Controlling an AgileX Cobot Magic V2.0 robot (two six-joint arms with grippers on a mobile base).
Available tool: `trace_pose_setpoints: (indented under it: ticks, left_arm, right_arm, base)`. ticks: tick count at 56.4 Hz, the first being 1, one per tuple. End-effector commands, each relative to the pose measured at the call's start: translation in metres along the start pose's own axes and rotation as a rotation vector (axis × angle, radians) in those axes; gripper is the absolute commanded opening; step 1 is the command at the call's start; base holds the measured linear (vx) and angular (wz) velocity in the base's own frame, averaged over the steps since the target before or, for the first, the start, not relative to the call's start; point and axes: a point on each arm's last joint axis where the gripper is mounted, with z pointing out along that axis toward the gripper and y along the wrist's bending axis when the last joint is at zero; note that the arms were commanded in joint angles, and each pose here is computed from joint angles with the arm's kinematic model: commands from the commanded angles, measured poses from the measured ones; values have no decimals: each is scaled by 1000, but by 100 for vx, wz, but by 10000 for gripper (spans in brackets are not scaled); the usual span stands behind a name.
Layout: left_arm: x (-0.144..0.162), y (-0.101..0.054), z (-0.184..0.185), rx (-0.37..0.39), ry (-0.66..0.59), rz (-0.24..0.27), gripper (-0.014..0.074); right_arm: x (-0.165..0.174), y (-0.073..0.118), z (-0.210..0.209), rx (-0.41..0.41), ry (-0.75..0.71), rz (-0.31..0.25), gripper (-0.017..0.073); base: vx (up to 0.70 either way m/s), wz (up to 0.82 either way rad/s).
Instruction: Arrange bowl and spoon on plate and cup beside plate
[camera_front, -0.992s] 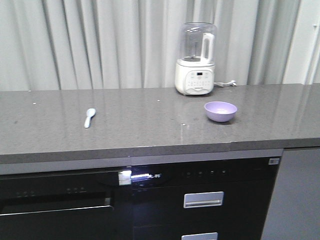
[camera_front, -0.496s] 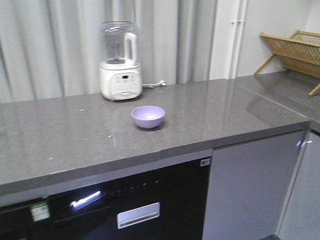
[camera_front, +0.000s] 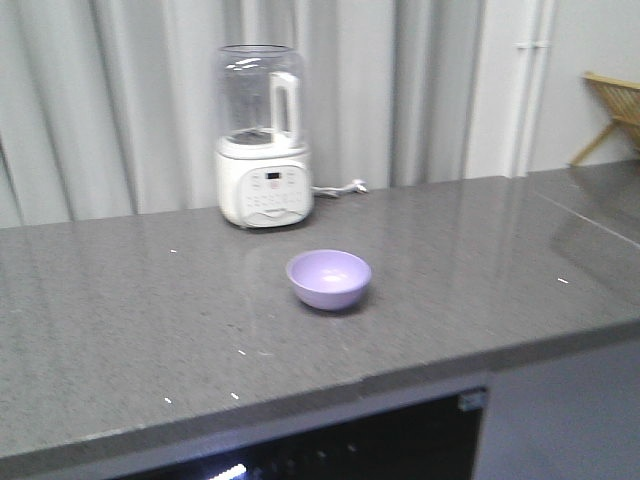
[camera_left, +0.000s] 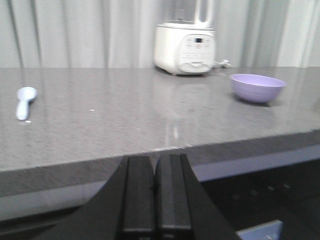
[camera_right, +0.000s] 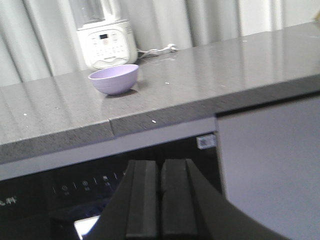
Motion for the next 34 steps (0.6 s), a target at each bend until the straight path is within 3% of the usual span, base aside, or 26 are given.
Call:
trace_pose_setpoints:
  ticks: [1,34]
  left_arm:
    - [-16,-2,-2,17,-115,-6,2]
    - [-16,-2,-2,17,-115,-6,2]
  right_arm:
    - [-7,1,0,-12,-87,-18,-8]
    - [-7,1,0,-12,-87,-18,-8]
  base:
    - [40,48]
    - [40,44]
